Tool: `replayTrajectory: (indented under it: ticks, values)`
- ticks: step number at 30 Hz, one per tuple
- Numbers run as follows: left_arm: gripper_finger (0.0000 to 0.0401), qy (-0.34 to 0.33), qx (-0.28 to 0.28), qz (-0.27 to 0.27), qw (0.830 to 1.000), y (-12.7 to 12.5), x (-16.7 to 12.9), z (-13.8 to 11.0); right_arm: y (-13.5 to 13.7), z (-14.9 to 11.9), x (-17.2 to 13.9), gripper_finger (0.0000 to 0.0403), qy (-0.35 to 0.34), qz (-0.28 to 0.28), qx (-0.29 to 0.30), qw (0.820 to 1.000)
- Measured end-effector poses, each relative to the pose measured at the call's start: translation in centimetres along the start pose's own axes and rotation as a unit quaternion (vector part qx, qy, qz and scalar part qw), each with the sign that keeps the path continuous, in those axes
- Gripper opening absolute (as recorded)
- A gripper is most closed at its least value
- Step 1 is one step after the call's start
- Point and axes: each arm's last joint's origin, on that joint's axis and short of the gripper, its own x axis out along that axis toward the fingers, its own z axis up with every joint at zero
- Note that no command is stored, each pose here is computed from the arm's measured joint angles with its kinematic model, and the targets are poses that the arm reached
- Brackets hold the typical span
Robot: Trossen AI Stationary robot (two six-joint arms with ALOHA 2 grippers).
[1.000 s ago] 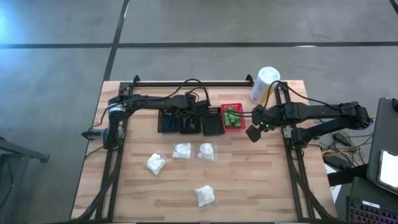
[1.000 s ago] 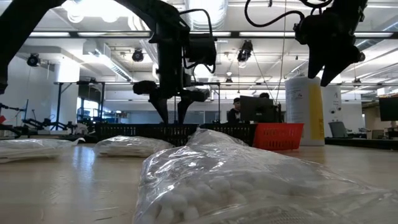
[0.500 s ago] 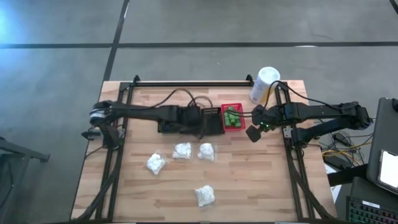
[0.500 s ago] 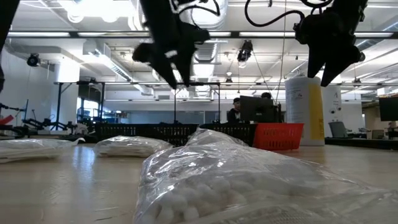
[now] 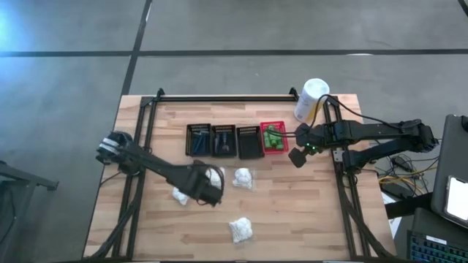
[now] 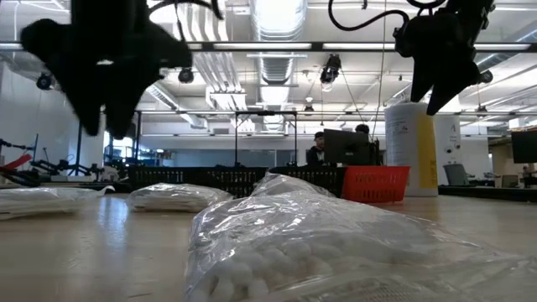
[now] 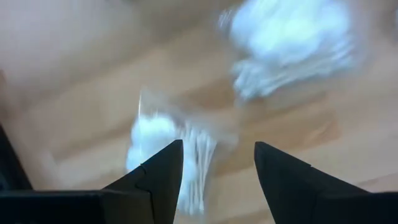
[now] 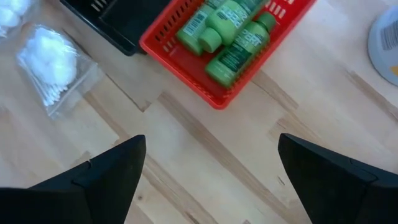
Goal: Pick & Place Travel size toiletries
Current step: Put the white cotton pack into the right black bin
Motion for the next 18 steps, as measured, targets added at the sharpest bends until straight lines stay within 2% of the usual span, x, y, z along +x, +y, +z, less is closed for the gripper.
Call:
replayTrajectory:
  ticks: [4,7,13,18]
  values:
    - [0.0202,0.049,-0.018,0.026,0.998,-0.4,1.5,-1.2,0.2,0.2,0.0,0.0364,-0.01,0.011,-0.002,1.0]
    - [0.0202,0.062,-0.022,0.051,0.997,-0.4,2.1,-1.5,0.4,0.2,0.0,0.0363,-0.005,0.027,-0.001,1.0]
    - [0.0202,0.01,-0.031,0.044,0.998,0.0,1.6,-3.1,1.0,0.1,0.5,0.0364,0.029,0.059,-0.004,0.998]
    - [0.0202,0.001,-0.052,0.042,0.998,1.3,2.0,-4.8,1.6,-0.3,0.6,0.0363,0.04,0.067,-0.002,0.997]
